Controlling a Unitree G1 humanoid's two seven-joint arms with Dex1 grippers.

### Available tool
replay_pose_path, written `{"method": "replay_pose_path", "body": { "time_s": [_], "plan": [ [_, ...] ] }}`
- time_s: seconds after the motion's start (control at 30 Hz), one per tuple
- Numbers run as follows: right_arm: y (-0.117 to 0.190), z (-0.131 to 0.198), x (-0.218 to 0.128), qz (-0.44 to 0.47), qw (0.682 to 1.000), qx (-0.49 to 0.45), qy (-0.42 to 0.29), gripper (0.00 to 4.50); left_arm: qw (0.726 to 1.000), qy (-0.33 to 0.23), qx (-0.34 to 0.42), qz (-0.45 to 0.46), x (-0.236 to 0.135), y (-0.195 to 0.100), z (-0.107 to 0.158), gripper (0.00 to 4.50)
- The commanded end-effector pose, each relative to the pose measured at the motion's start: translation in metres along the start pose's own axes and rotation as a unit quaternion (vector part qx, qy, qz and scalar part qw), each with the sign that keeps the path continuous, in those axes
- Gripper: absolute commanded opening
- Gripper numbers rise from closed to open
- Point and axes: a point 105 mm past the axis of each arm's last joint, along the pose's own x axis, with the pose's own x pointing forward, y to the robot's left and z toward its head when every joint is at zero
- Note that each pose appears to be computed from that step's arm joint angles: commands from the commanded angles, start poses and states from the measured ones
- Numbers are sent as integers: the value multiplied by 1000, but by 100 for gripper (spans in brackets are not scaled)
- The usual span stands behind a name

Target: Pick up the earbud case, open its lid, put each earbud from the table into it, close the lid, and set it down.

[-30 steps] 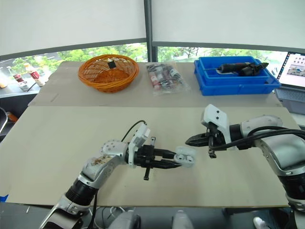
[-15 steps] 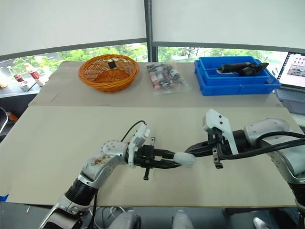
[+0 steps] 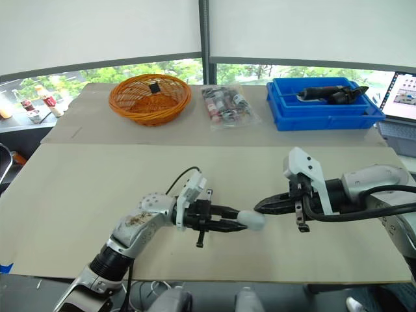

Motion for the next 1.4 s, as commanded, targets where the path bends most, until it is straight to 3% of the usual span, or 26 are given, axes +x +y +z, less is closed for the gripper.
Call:
{"method": "replay_pose_path", "body": {
  "time_s": [0.03, 0.2, 0.37, 0.5, 0.77, 1.03, 1.07, 1.23, 1.33, 1.4],
  "plan": [
    [4, 5, -2, -11, 1000, -17, 0, 0, 1000, -14, 2, 12, -2, 4, 7, 53],
    [-19, 2, -12, -105, 993, -58, 15, 0, 999, 0, -24, 38, -3, 12, -2, 53],
    [-31, 2, -13, -185, 975, -126, -5, 0, 978, 65, -170, 102, -15, 36, -37, 53],
    [-16, -2, -3, -168, 975, -147, -17, 0, 944, 82, -267, 175, -27, 62, -50, 53],
    [-1, -19, 10, -136, 981, -139, 1, 0, 924, 118, -310, 191, -39, 74, -61, 53],
    [1, -23, 12, -130, 981, -141, 6, 0, 931, 153, -246, 222, -68, 82, -61, 423],
    [0, -22, 11, -130, 981, -143, 7, 0, 933, 153, -232, 231, -75, 83, -58, 447],
    [1, -23, 7, -121, 980, -158, 12, 0, 943, 129, -144, 271, -106, 85, -34, 447],
    [-1, -26, 1, -119, 980, -159, 26, 0, 955, 126, -66, 259, -123, 71, -14, 447],
    [-4, -27, -4, -120, 980, -154, 30, 60, 962, 135, -19, 237, -133, 55, -3, 450]
  ]
}}
